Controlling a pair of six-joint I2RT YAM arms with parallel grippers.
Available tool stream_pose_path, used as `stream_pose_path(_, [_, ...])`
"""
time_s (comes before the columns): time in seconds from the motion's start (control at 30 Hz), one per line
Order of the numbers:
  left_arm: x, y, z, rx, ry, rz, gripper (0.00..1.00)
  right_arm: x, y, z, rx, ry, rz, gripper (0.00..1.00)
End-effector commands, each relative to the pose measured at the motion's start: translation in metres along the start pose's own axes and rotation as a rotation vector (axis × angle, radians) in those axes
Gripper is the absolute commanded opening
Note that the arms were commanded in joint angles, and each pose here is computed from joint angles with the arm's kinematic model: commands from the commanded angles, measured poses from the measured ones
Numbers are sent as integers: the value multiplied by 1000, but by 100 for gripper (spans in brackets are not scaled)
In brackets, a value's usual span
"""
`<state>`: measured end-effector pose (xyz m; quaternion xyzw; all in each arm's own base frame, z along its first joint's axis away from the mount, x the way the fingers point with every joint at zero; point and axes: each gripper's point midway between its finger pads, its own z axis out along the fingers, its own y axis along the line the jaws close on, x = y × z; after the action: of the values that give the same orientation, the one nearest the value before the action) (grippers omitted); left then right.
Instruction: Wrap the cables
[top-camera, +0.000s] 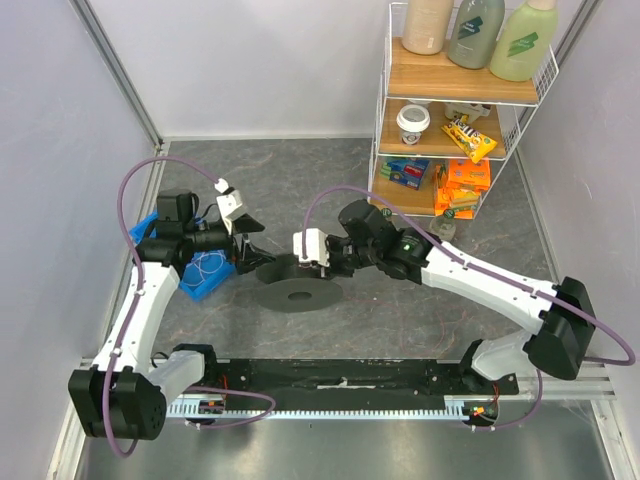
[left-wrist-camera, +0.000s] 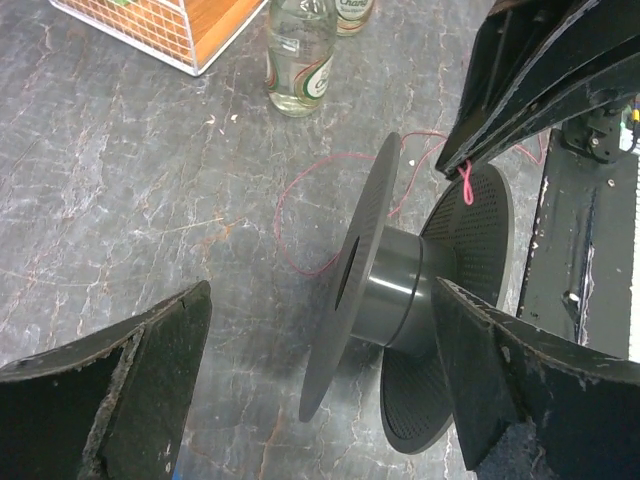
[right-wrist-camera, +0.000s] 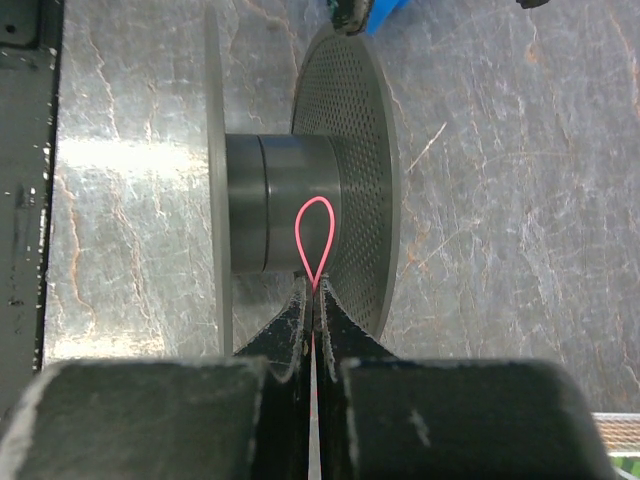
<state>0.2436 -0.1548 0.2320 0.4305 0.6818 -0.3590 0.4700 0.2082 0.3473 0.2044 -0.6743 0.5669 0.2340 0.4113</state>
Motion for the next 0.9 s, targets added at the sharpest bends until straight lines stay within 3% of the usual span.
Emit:
stream_pose_path(0.0, [-15, 1, 6, 67, -75, 158, 96, -8, -12, 7, 62, 45, -8, 0])
stream_pose_path(0.23, [18, -17, 22, 150, -39, 244, 97, -3, -18, 25, 108, 96, 10, 0])
stream_pose_path(0.43, [30, -23, 36, 216, -24, 233, 82, 2, -22, 31, 164, 129, 67, 0])
stream_pose_path(0.87, [38, -30, 54, 292, -68, 190, 65, 6, -23, 42, 230, 116, 130, 0])
